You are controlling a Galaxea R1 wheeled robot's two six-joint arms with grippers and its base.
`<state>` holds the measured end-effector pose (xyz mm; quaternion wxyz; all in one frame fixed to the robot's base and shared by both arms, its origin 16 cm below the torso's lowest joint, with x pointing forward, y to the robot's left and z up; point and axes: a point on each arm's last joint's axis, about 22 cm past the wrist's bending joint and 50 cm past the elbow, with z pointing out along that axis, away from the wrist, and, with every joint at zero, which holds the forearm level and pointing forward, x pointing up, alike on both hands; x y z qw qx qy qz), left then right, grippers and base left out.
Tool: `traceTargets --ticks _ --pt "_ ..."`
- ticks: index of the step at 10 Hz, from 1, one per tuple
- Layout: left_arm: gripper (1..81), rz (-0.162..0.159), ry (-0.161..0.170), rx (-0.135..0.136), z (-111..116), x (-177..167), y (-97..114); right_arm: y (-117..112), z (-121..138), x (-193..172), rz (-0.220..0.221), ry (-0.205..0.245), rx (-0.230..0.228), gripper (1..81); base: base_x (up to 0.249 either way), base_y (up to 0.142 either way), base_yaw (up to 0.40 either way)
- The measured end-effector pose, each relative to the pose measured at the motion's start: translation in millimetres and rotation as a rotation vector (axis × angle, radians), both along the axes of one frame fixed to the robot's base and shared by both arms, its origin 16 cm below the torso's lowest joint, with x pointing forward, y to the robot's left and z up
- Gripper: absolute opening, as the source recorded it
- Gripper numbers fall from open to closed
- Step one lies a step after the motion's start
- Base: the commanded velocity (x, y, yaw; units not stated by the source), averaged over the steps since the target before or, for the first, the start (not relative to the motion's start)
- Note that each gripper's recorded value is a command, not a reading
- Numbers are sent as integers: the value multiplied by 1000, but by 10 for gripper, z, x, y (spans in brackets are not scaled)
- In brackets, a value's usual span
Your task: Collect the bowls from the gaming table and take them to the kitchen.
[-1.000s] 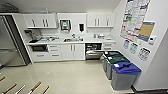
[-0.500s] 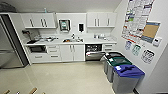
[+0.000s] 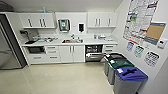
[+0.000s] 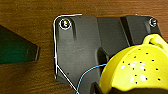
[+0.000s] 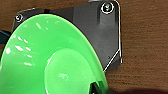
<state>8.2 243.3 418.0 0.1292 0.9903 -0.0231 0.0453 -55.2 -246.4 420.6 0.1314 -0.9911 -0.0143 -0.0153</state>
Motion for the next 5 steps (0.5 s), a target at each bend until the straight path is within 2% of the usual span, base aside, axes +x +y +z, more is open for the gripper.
traceTargets --ticks 5 --pt "10 1 -3 -1 1 12 2 20 -1 10 0 -1 2 10 141 0 0"
